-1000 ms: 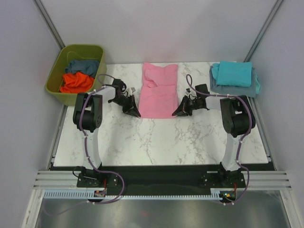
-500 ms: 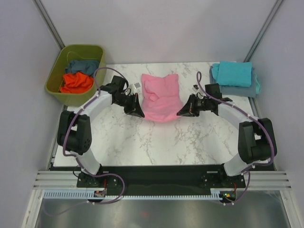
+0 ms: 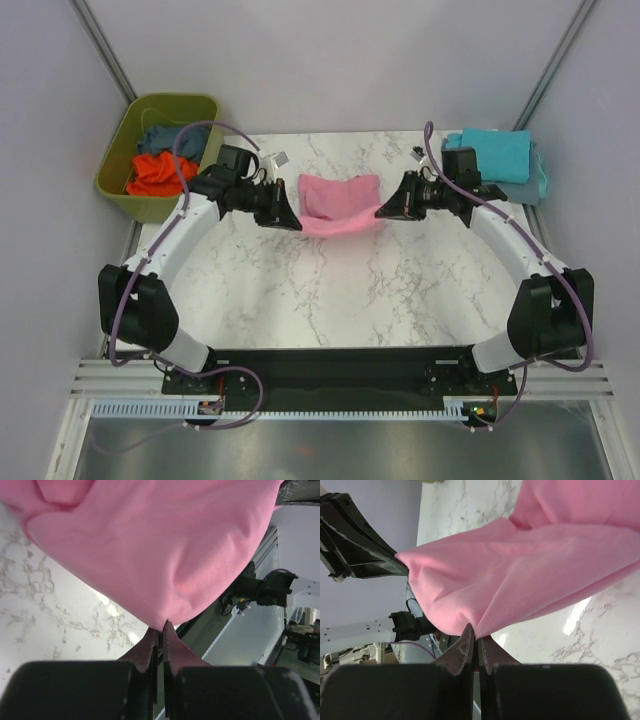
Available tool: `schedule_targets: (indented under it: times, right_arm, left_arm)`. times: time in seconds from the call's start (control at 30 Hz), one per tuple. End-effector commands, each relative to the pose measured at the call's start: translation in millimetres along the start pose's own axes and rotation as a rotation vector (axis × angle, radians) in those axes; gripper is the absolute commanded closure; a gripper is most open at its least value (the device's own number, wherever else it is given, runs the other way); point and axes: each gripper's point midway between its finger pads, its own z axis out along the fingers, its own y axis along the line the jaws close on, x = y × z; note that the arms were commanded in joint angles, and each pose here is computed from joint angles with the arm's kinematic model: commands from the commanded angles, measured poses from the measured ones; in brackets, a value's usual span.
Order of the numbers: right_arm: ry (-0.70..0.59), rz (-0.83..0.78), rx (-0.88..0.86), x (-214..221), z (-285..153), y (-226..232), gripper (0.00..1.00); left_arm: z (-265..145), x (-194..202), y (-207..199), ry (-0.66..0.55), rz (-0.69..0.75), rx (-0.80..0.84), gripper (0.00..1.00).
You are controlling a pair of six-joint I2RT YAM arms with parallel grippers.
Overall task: Fold and stack the t-shirts
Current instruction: Fold the tshirt
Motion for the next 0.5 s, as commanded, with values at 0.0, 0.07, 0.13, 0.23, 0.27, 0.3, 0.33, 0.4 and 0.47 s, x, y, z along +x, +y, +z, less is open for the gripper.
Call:
schedule_targets:
  times: [0.0,0.07,0.13,0.23,0.27,0.3,0.33,0.4,0.47]
  right_arm:
    - [-0.071,-0.101,0.026,-40,3,4,1.00]
    - [-0.092,-0.113,0.051,-58,10,-2,1.00]
    - [-0.109,-0.146,0.068,-72,15,-6,1.00]
    - [-0.125,-0.166,0.101,-96,28,-22,1.00]
    - [-0.133,-0.170,0.108,-102,29,-25,1.00]
    - [-0.152,-0.187,0.112,-114,28,-24,1.00]
    - [-0.157,-0.198,0.120,-119,30,-28,1.00]
    - [-0.167,-0.197,0.133,-132,36,-39,1.00]
    - [-0.163,-0.194,0.146,-138,45,-51,1.00]
  left_arm:
    - [-8,-36,-4,-0.059,0.053,-0.021,0.98]
    - [-3,-50,5,-0.068,0.065,-0.044,0.98]
    - [0,-61,13,-0.081,0.076,-0.067,0.98]
    - [8,-79,26,-0.093,0.089,-0.095,0.98]
    - [7,-88,24,-0.107,0.106,-0.098,0.98]
    - [9,-93,28,-0.112,0.112,-0.109,0.98]
    - [16,-95,36,-0.103,0.106,-0.118,0.98]
    - [18,-109,40,-0.125,0.129,-0.136,0.98]
    - [25,-120,48,-0.131,0.135,-0.147,0.98]
